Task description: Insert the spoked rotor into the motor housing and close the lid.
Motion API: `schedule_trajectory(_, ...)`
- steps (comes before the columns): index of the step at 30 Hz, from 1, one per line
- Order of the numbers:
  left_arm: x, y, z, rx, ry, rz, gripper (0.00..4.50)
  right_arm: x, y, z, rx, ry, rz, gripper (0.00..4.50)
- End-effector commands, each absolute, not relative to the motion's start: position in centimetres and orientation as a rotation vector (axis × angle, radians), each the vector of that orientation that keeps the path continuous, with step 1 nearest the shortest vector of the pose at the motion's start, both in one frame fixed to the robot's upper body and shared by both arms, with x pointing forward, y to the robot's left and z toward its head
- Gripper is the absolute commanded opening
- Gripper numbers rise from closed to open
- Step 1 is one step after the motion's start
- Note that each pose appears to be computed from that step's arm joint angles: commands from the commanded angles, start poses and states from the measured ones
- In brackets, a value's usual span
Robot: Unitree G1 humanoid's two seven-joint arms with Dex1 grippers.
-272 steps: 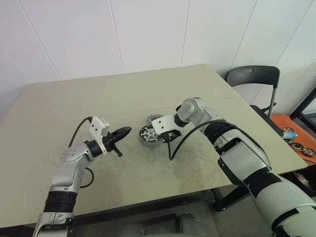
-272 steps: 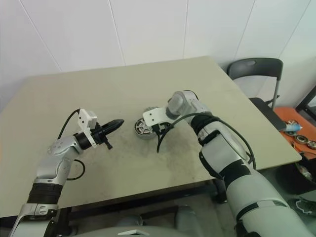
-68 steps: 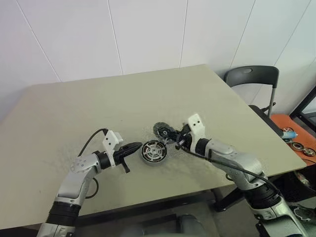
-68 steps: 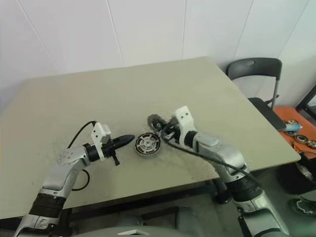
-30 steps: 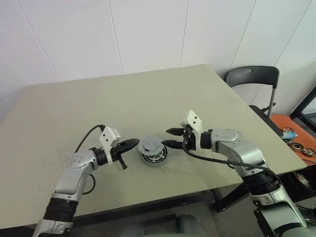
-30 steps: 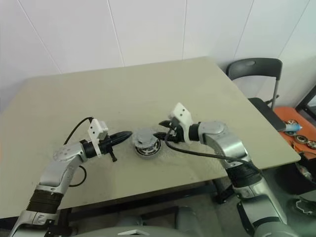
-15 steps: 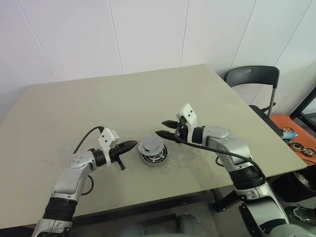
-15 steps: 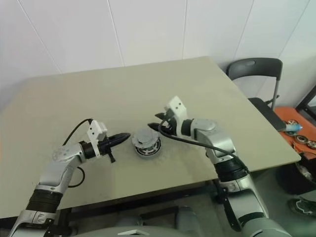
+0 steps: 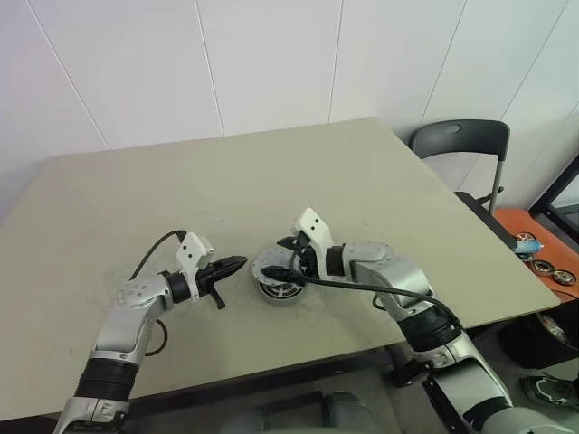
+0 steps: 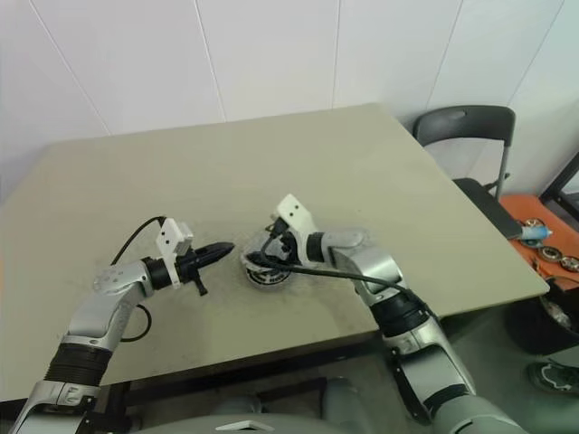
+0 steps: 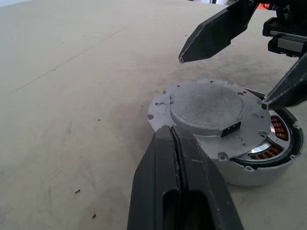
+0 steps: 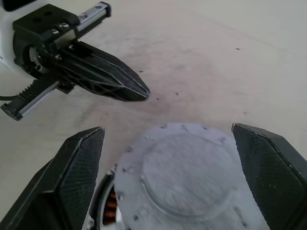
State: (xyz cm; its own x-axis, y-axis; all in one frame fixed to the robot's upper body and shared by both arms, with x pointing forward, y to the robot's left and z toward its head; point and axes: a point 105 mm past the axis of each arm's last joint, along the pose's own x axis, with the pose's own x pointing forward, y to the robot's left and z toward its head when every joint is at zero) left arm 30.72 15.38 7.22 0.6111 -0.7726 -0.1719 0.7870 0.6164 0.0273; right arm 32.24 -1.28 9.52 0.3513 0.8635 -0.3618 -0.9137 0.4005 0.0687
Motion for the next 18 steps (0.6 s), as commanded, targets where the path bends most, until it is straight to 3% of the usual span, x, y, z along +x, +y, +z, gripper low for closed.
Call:
schedule_trajectory(1, 30.8, 15.7, 8.7, 0.132, 0.095, -0.899, 0.0, 32.6, -0.3, 9.8, -0.236, 0.348, 1.157, 4.46)
schedule_trajectory(18, 30.2, 15.1, 9.5, 0.112, 0.074, -0.918, 0.0, 33.8, -0.7, 7.6, -0.328, 0.399, 1.093, 4.46)
